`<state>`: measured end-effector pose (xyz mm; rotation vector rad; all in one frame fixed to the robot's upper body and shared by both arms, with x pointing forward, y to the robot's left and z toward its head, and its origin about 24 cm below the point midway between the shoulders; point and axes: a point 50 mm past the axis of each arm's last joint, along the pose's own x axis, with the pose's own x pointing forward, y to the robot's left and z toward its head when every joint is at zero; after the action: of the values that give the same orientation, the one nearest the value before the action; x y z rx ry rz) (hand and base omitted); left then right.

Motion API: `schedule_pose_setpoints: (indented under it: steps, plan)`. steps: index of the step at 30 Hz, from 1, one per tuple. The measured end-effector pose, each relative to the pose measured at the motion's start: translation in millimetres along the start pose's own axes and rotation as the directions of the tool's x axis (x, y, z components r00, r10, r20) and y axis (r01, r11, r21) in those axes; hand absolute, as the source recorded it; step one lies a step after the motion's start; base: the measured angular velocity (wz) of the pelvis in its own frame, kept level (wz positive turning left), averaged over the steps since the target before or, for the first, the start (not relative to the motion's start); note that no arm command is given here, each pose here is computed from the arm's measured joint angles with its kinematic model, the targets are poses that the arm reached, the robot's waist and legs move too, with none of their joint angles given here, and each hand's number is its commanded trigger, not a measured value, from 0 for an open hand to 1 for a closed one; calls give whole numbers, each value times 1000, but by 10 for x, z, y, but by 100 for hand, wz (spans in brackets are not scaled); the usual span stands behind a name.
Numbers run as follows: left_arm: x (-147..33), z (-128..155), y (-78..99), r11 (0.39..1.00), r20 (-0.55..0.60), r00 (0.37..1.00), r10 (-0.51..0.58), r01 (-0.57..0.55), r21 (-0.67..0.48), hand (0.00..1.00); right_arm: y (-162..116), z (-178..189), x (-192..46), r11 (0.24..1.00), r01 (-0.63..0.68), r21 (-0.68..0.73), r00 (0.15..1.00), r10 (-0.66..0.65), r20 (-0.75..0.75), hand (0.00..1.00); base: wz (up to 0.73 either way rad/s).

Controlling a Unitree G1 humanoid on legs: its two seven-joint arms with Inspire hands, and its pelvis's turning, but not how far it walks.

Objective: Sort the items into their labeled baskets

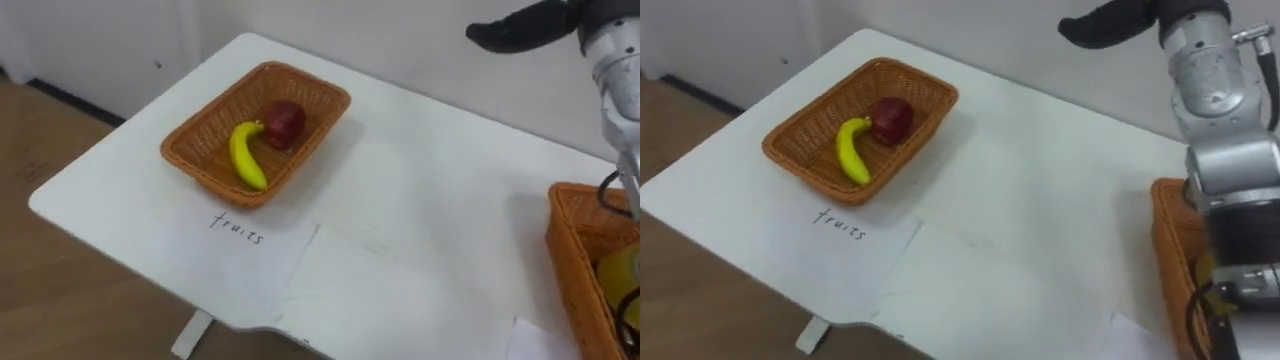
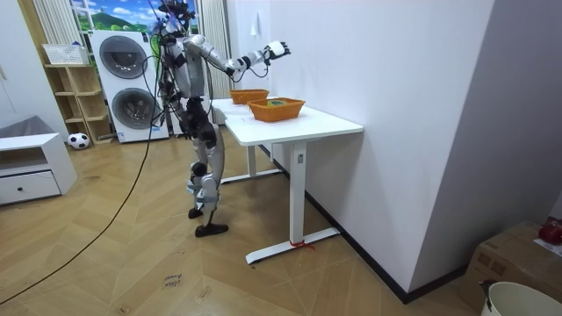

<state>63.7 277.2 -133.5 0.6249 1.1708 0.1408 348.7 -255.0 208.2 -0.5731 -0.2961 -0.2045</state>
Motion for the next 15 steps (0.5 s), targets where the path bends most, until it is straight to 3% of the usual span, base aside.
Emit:
schedule_pose_setpoints:
  steps: [4,7,12,15]
  plan:
    - [-1,31,20,1000,21,1000,16,-16,-2,0,-278,75,18,991,131,-11,991,-130,33,0,-40]
    - [-2,45,43,999,28,999,31,-31,-11,0,-419,103,5,976,198,89,979,-201,33,0,-27]
    - [-9,90,78,997,63,995,80,-79,-20,0,-685,86,-37,921,336,195,939,-343,1,0,-13]
    - [-12,93,92,995,73,992,101,-99,-23,0,-905,-38,-182,863,448,231,890,-454,-31,0,-3]
